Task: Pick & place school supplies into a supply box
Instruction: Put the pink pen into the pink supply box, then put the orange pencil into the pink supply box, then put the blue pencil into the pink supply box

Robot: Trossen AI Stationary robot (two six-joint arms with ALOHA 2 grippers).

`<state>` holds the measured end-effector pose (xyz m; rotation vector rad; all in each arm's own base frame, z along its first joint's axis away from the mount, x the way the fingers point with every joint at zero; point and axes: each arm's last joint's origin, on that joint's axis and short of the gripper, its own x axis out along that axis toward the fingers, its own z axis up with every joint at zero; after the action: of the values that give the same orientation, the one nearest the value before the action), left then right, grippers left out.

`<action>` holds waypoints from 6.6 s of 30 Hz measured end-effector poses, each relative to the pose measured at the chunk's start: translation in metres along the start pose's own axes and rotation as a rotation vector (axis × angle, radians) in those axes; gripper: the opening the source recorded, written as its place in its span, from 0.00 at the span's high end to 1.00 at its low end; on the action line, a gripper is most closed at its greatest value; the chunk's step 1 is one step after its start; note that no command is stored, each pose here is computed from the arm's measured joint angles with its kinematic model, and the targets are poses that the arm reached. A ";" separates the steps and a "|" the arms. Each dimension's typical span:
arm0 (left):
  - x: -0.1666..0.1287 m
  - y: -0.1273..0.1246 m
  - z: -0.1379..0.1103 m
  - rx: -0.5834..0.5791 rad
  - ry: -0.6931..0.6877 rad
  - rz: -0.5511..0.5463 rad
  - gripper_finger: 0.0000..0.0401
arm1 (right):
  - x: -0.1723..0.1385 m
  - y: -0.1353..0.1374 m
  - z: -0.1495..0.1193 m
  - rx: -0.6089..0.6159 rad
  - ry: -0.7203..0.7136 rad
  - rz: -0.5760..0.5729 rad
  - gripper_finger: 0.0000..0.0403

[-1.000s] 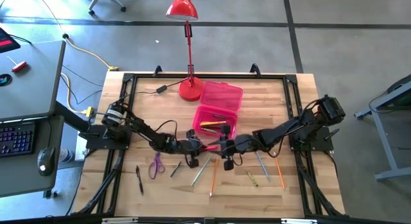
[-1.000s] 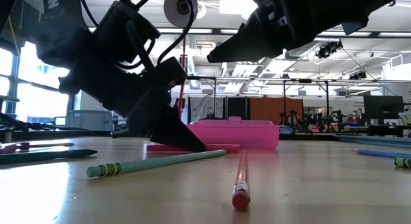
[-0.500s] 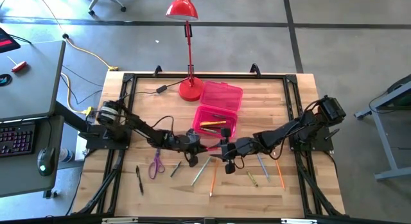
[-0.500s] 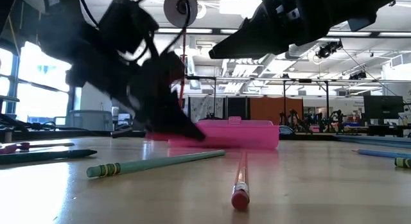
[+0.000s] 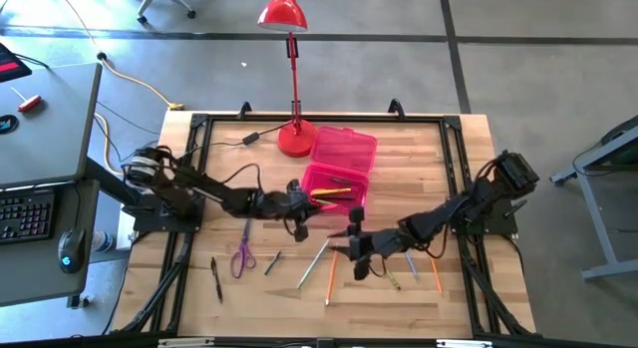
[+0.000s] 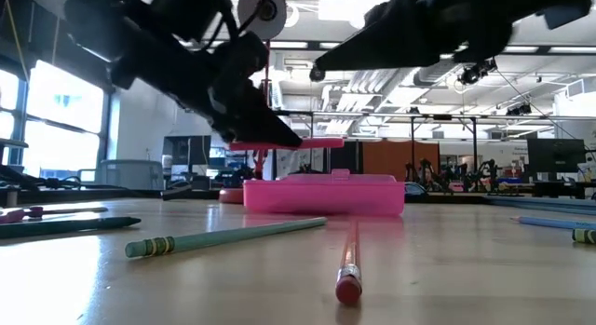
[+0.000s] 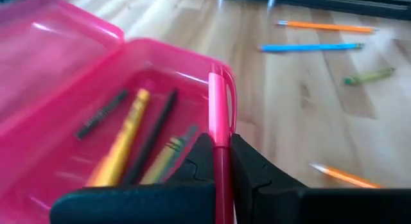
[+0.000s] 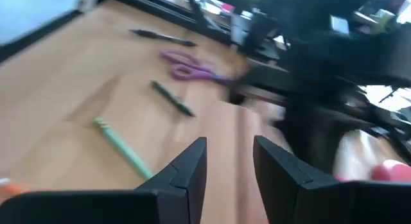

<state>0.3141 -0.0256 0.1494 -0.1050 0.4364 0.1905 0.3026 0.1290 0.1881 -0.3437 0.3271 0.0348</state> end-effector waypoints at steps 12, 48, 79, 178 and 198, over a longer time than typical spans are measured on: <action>0.023 0.077 0.045 0.103 0.064 -0.122 0.89 | -0.008 0.021 0.003 -0.020 -0.053 0.322 0.74; 0.045 0.093 0.060 0.023 0.167 -0.284 0.54 | 0.041 0.032 -0.052 -0.186 -0.078 0.517 0.92; -0.070 0.056 0.137 0.097 0.141 -0.247 0.54 | 0.069 0.029 -0.053 -0.315 0.095 0.718 0.78; -0.176 -0.064 0.128 -0.012 0.053 -0.229 0.54 | 0.069 -0.141 -0.074 0.244 0.476 -0.350 0.77; -0.175 -0.062 0.126 -0.008 0.062 -0.188 0.54 | 0.088 -0.031 -0.038 0.081 0.006 0.452 0.76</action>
<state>0.2230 -0.0969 0.3413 -0.1588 0.4850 0.0043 0.3765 0.0845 0.1360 -0.1846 0.4059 0.4627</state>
